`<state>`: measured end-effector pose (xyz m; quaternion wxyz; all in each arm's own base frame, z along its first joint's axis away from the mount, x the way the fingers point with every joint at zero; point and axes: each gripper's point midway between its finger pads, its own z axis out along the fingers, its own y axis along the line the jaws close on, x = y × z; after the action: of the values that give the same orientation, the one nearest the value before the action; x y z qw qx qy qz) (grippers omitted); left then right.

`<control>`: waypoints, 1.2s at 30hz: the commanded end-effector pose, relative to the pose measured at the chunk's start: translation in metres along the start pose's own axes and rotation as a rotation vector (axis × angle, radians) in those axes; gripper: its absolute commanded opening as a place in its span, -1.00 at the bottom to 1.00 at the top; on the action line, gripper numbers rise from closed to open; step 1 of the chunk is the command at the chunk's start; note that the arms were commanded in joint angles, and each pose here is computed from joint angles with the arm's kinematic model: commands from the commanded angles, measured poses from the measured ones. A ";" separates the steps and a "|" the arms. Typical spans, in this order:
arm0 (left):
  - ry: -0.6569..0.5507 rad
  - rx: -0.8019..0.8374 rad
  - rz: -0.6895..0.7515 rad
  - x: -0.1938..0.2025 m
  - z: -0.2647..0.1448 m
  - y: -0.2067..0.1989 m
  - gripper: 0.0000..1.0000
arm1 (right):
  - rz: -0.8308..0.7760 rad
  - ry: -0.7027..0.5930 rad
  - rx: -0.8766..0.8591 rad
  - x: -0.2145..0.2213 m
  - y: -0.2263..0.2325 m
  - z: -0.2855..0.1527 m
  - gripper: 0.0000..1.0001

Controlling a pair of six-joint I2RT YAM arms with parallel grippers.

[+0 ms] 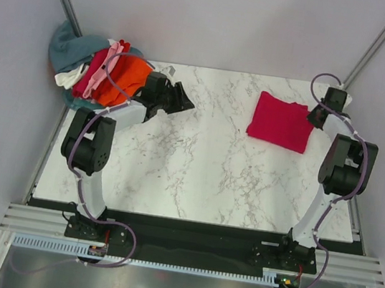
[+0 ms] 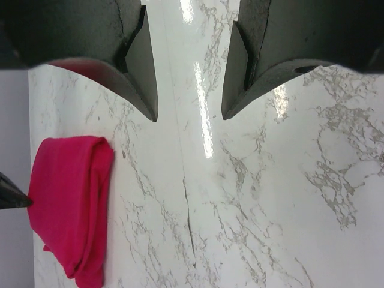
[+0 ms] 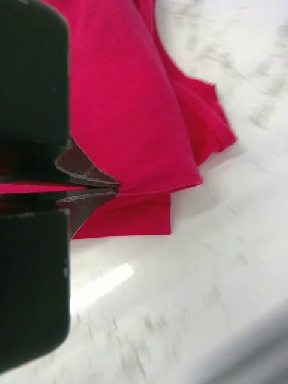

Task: Fold and stack the t-shirts
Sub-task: Neatly place the folded tshirt to the corner

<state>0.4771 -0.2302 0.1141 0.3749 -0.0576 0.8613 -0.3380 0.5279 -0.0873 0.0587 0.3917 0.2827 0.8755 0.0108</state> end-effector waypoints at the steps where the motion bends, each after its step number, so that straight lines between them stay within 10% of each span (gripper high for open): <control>1: -0.044 0.016 0.043 -0.013 -0.017 -0.016 0.09 | 0.008 -0.129 0.118 -0.068 -0.021 -0.026 -0.84; 6: -0.053 0.022 0.043 -0.015 -0.025 -0.022 0.10 | 0.010 -0.157 0.010 -0.095 0.011 -0.056 0.04; 19: -0.083 0.036 0.060 -0.013 -0.057 -0.042 0.12 | -0.213 -0.004 -0.296 0.013 0.147 -0.083 0.02; 36: -0.082 0.009 0.070 -0.006 -0.069 -0.036 0.13 | -0.263 0.212 -0.217 0.109 0.120 -0.032 -0.17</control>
<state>0.4307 -0.2220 0.1607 0.4001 -0.0531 0.8525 -0.3321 0.5109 0.0754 0.0461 0.3304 0.1270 0.9311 0.0878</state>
